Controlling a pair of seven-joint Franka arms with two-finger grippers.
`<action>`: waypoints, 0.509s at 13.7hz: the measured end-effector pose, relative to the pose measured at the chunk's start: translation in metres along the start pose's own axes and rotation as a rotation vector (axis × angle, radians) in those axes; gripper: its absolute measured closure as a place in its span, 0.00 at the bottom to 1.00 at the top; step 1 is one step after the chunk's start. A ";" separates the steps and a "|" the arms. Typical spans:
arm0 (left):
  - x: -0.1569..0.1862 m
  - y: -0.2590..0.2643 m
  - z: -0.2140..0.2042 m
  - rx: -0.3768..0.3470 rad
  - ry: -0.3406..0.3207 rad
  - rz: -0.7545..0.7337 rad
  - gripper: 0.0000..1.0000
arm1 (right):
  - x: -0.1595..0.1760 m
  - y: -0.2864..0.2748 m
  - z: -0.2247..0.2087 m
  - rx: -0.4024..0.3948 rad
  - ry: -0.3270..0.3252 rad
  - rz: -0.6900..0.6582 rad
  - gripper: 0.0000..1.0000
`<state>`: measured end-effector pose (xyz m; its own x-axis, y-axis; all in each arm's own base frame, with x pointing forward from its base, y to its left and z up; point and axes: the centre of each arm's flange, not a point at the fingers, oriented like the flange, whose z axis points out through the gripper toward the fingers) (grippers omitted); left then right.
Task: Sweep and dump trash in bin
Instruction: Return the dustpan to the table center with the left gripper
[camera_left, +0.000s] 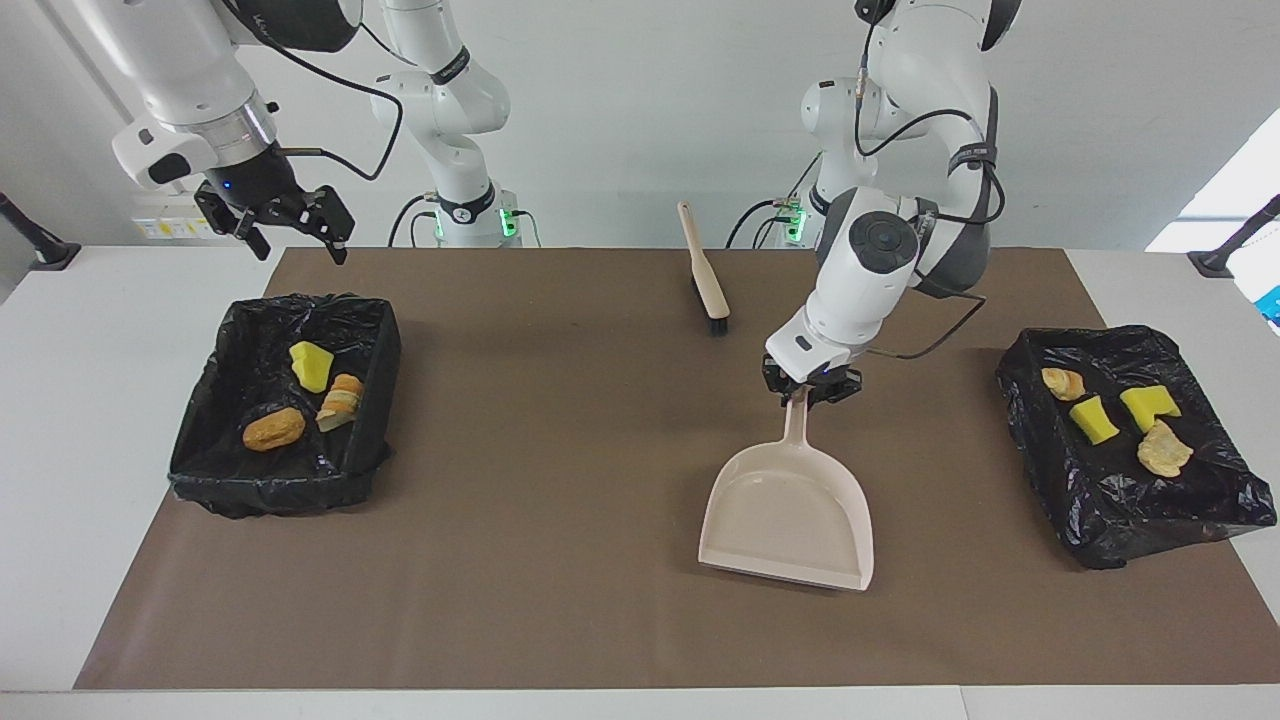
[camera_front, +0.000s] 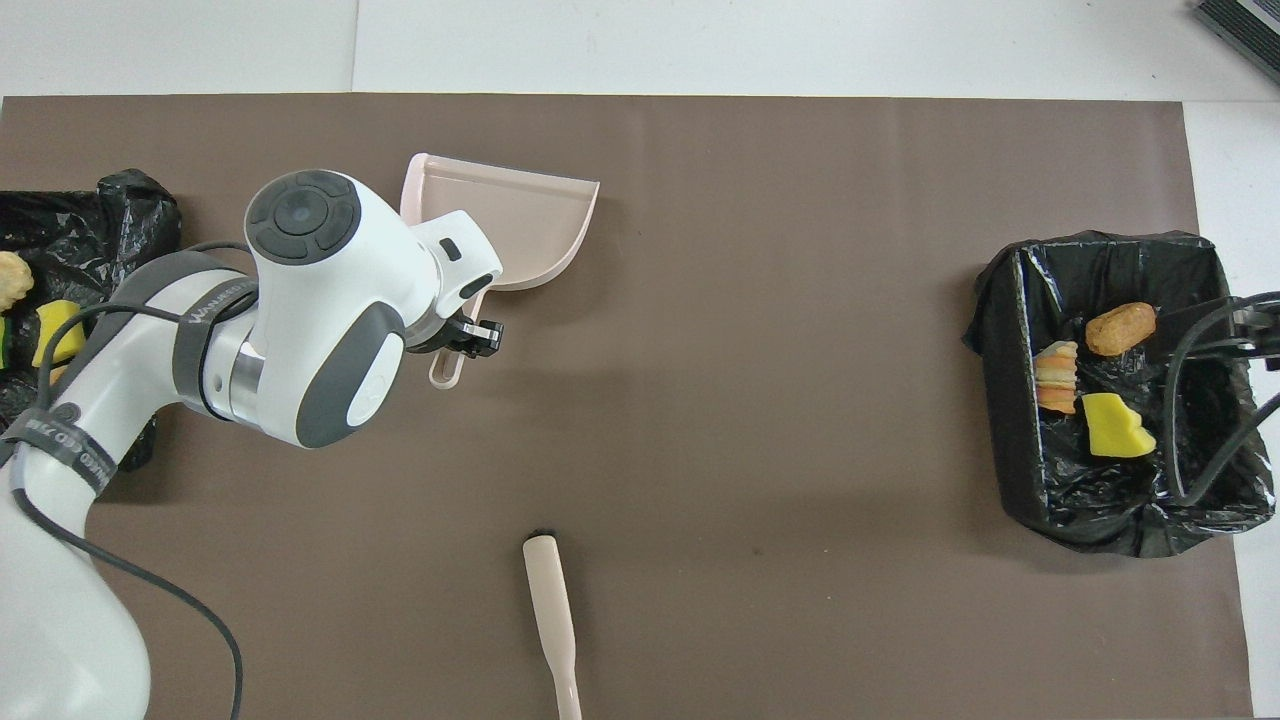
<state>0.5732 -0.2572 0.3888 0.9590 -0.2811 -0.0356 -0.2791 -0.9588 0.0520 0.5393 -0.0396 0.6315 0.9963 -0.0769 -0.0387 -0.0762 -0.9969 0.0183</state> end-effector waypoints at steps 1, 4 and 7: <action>-0.003 0.008 0.010 -0.001 -0.007 0.013 0.68 | 0.000 0.000 0.000 0.000 0.000 0.000 0.00; -0.011 0.037 0.023 -0.021 -0.006 -0.021 0.68 | 0.000 0.000 0.000 0.000 0.000 0.000 0.00; -0.012 0.051 0.027 -0.033 0.017 -0.069 0.68 | 0.000 0.000 0.000 0.000 0.000 0.000 0.00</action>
<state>0.5457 -0.3038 0.3654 0.9766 -0.2136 -0.0234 -0.2110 -0.9740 0.0825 0.5393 -0.0396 0.6315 0.9963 -0.0769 -0.0387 -0.0763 -0.9969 0.0183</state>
